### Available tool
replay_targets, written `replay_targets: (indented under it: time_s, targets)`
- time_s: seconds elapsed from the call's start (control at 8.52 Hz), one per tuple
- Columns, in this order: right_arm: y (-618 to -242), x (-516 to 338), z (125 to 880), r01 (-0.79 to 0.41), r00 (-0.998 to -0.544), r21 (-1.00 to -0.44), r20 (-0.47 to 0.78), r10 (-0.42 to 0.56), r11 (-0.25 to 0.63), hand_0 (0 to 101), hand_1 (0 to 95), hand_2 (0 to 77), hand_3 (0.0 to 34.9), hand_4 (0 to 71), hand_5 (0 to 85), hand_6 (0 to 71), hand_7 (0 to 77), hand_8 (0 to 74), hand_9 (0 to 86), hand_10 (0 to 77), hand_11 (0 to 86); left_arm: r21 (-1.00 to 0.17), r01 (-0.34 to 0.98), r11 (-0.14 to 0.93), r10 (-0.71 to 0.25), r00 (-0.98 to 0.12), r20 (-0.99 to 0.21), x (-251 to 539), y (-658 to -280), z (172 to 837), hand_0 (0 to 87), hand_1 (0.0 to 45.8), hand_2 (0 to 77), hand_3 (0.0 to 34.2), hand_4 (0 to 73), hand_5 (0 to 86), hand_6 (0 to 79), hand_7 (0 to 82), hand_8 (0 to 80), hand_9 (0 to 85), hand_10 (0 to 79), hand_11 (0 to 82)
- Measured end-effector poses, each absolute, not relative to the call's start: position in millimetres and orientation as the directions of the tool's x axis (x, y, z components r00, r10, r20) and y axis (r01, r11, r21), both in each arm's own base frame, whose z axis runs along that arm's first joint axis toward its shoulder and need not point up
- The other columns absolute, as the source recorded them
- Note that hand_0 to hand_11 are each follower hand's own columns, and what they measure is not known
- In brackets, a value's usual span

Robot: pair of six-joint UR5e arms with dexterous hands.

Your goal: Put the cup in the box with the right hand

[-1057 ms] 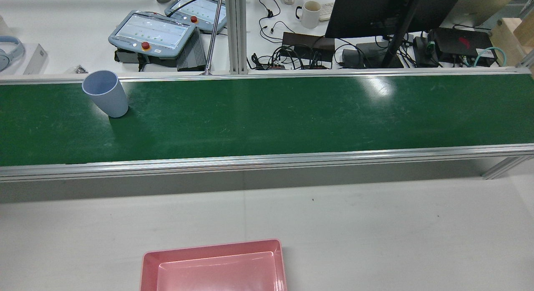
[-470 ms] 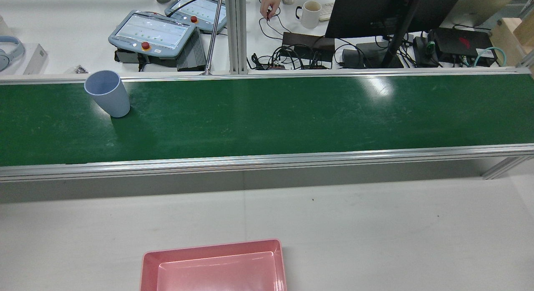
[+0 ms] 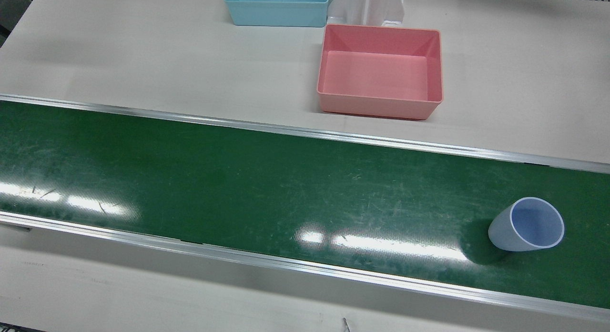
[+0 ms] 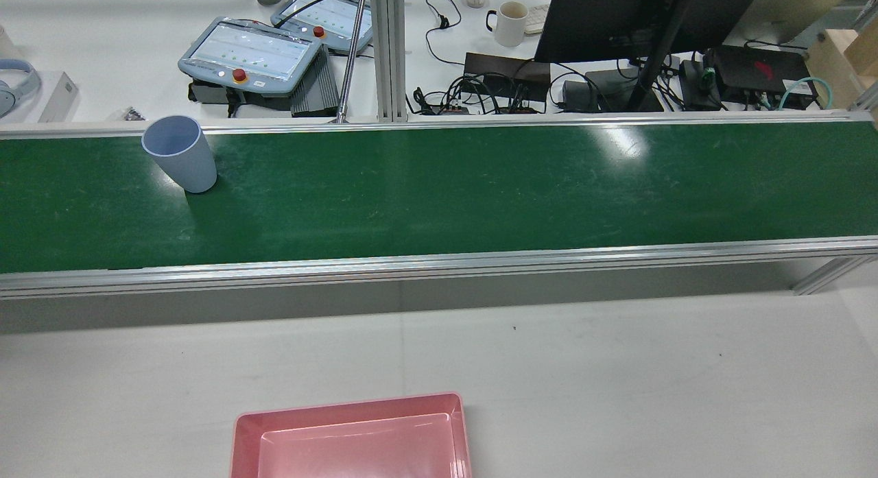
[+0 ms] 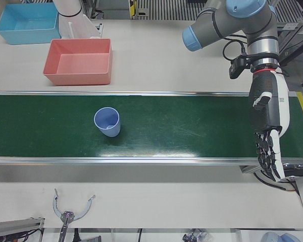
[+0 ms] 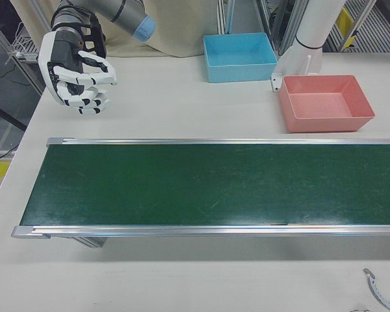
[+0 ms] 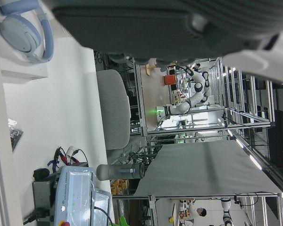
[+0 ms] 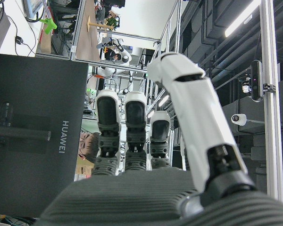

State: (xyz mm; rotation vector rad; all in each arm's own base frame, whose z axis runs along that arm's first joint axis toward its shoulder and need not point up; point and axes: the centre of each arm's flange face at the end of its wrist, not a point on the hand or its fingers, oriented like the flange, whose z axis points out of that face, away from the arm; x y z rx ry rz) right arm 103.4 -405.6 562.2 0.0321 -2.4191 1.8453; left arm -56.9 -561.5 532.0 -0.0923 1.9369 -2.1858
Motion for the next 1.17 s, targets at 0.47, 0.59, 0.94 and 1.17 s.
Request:
replay_targets:
  time_s: [0.47,0.59,0.94,1.17]
  targets:
    - [-405.6,103.3,562.3,-0.077,-0.995,-0.961,0.091,0.044,0.266,80,36.5,32.7,0.0,30.5,20.7,22.4,69.8,44.7,56.7,34.4,51.8,-0.987,0.122,-0.107,-0.204,-0.974,-0.098,-57.0,-561.5,531.8,0.0,0.5,0.5,0.0,0.0,0.0,0.0,0.0,0.0,0.5,0.0,0.0]
    - [-405.6,103.3,562.2,-0.077,-0.995,-0.961,0.092,0.044,0.266,80,36.5,32.7,0.0,31.1,20.7,21.8,69.8,44.7,56.7,34.4,52.9,-0.987,0.121,-0.107,-0.204,-0.974,-0.098,-57.0,-561.5,531.8,0.0,0.5,0.5,0.0,0.0,0.0,0.0,0.0,0.0,0.5,0.0,0.0]
    - [-405.6,103.3,562.2,-0.077,-0.995,-0.961,0.091,0.044,0.266,80,36.0,32.7,0.0,31.1,20.7,22.4,70.4,44.7,56.7,34.4,52.9,-0.987,0.121,-0.106,-0.205,-0.974,-0.098,-56.9,-561.6,531.7,0.0,0.5,0.5,0.0,0.0,0.0,0.0,0.0,0.0,0.5,0.0,0.0]
    - [-405.6,103.3,562.2,-0.077,-0.995,-0.961,0.091,0.044,0.266,80,36.0,32.7,0.0,31.1,20.7,22.4,69.8,44.7,56.7,34.4,52.9,-0.987,0.121,-0.106,-0.204,-0.974,-0.098,-56.8,-561.6,531.7,0.0,0.5,0.5,0.0,0.0,0.0,0.0,0.0,0.0,0.5,0.0,0.0]
